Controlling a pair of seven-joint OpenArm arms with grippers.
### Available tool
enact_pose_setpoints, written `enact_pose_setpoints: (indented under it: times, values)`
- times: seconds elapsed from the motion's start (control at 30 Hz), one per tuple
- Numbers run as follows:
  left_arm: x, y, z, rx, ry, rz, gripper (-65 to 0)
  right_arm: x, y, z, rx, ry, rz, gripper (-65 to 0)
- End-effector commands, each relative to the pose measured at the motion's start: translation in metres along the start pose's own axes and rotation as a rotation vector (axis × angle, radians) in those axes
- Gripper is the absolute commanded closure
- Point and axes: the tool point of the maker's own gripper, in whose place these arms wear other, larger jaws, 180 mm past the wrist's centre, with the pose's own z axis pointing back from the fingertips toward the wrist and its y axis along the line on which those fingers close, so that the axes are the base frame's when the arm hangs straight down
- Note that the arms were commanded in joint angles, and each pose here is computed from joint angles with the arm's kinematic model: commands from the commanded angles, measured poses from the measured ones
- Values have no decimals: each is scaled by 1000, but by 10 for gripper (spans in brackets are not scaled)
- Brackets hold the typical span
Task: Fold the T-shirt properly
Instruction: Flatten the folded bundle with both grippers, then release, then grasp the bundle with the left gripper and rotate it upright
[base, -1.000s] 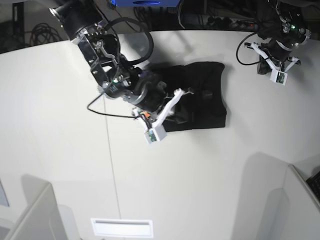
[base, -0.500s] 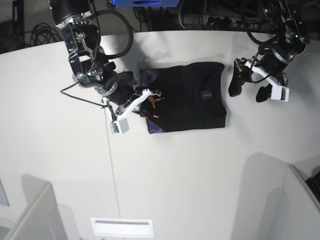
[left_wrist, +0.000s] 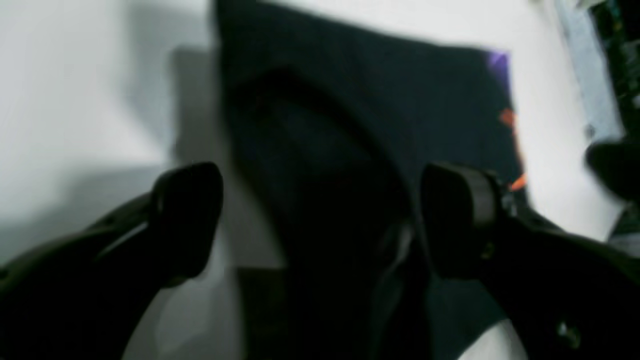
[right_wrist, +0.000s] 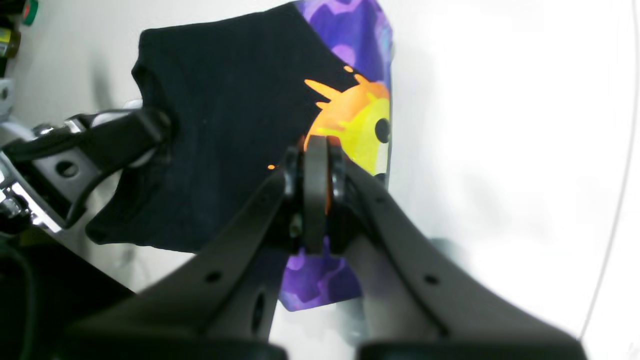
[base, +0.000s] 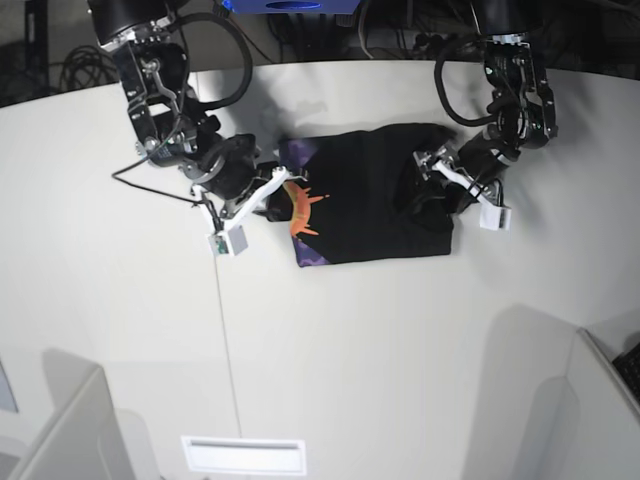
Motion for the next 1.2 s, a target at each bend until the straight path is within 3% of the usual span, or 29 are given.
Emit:
enact_pose_setpoints:
  times: [0.0,0.23,0.37,0.5,0.63,0.67,0.87,1.17]
  values:
    - [-1,3,-1,13,11,9,-589,13,0,5,5,-47,7,0]
    - [-21,1,-18,21,80,59,-578,17,-27,14,-57,-73,-42,0]
    - [-29,-2,-21,14,106,54,-543,16,-34,20,-39,-85,-9,0]
    - [-40,12,-20,88,165,-18,-326,14,-60,34,-90,-110,-45,0]
    - [-48,29,-15,186,230,-120,-36,9,-92,51,-175,-127,-100,0]
    - [-51,32,-15,201,249,-137,0,8,-102,57,-201,-133,-114,0]
    - [-66,20,-24,187,361,-272,0,-3,-154,94,-349,-165,-192,0]
    - [-74,15,-37,194,547,-686,0,-16,-197,136,-490,-194,-254,0]
